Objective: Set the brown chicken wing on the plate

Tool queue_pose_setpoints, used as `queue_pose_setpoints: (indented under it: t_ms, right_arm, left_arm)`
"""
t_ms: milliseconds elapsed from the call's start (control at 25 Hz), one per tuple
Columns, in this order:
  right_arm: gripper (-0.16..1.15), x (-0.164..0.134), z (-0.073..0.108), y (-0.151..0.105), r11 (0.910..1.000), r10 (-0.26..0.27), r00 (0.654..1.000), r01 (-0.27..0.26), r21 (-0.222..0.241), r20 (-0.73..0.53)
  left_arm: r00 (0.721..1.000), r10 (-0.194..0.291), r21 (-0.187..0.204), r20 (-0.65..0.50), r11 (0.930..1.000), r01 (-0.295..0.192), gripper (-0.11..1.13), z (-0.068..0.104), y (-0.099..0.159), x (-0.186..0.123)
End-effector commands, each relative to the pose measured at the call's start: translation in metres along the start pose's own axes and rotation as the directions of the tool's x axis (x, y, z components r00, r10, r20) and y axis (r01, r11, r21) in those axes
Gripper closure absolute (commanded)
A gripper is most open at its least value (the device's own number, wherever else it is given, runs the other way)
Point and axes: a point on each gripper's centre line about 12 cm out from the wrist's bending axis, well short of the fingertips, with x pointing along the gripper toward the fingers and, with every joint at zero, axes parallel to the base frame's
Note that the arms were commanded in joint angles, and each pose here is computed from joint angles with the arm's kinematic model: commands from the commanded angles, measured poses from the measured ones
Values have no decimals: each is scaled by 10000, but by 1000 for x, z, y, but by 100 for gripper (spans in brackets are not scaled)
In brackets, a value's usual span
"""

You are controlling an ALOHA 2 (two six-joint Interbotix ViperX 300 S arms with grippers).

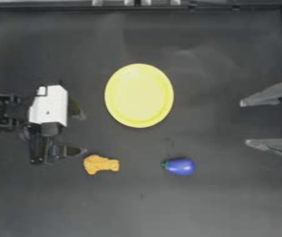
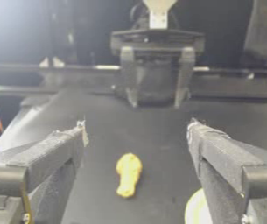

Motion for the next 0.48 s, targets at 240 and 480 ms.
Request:
queue_pose_setpoints:
  t_ms: [240, 480]
  right_arm:
    - [-1, 1, 7, 0, 10000, -8, 9999, 6, 92, 169]
    - [-1, 1, 6, 0, 10000, -23, 9999, 22, 92, 123]
  left_arm:
    - [9946, -302, -169, -996, 9994, 287, -1, 3, -14, 32]
    - [9850, -434, -141, -1669, 9990, 416, -1, 1, -23, 56]
